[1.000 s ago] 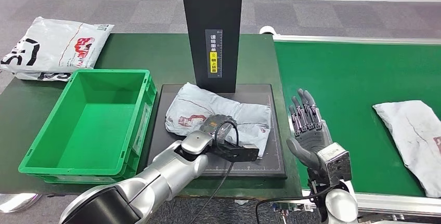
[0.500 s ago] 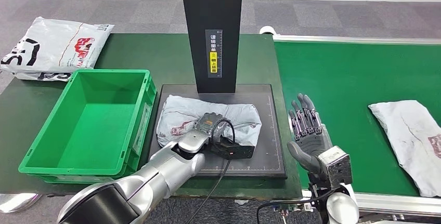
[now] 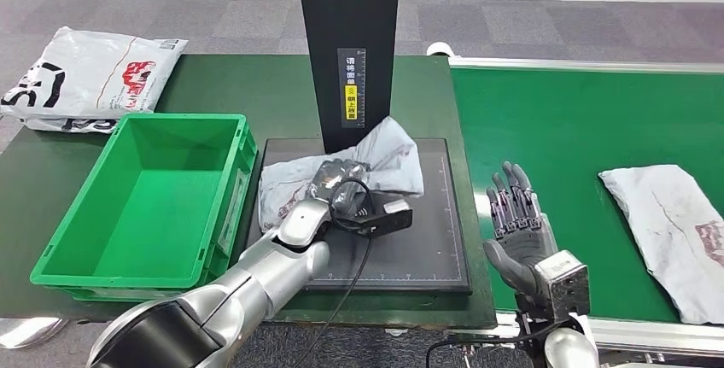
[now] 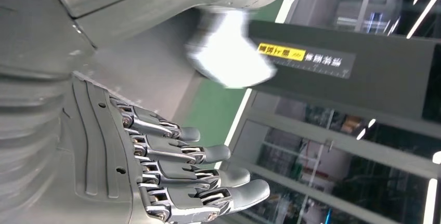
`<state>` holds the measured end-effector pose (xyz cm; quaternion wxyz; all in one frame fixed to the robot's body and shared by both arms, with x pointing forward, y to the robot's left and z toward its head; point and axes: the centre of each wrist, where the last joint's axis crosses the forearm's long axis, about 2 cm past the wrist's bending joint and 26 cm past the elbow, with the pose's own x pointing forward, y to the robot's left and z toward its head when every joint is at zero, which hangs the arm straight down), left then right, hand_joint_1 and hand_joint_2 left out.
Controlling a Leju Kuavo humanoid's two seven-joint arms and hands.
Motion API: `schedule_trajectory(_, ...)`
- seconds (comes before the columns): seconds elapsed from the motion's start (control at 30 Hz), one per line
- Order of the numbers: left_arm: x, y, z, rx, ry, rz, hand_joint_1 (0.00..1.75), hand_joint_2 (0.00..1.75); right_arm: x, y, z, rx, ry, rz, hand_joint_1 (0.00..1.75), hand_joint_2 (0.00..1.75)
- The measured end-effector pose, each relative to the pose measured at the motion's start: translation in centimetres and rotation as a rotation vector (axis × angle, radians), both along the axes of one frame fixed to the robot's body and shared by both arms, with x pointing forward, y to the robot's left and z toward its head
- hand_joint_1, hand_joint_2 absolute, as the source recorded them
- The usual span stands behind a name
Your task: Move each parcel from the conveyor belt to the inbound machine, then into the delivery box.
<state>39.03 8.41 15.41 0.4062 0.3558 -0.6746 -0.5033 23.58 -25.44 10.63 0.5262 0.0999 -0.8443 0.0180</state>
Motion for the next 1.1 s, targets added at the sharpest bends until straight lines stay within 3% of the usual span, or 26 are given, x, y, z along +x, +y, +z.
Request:
schedule_trajectory(0.13, 0.3, 1.2, 1.4, -0.169, -0.139, 0.048, 1.75, 1.75, -1.3, -0.5, -0.6, 0.003, 0.015, -0.031, 0.00, 1.75)
schedule_trajectory(0.4, -2.0, 5.8, 3.4, -0.487, -0.298, 0.193, 1.75, 1.75, -3.0, -1.3, -0.9, 0.007, 0.035, -0.086, 0.00, 1.75)
schedule_trajectory(0.8, -5.0, 11.1, 5.3, -0.621, -0.542, 0.383, 1.75, 1.75, -3.6, -1.3, -0.7, 0.003, 0.042, -0.108, 0.00, 1.75)
schedule_trajectory(1.1, -6.4, 14.0, 9.9, -0.575, -0.785, 0.471, 1.75, 1.75, -3.6, -1.3, -0.5, 0.000, 0.055, -0.121, 0.00, 1.75)
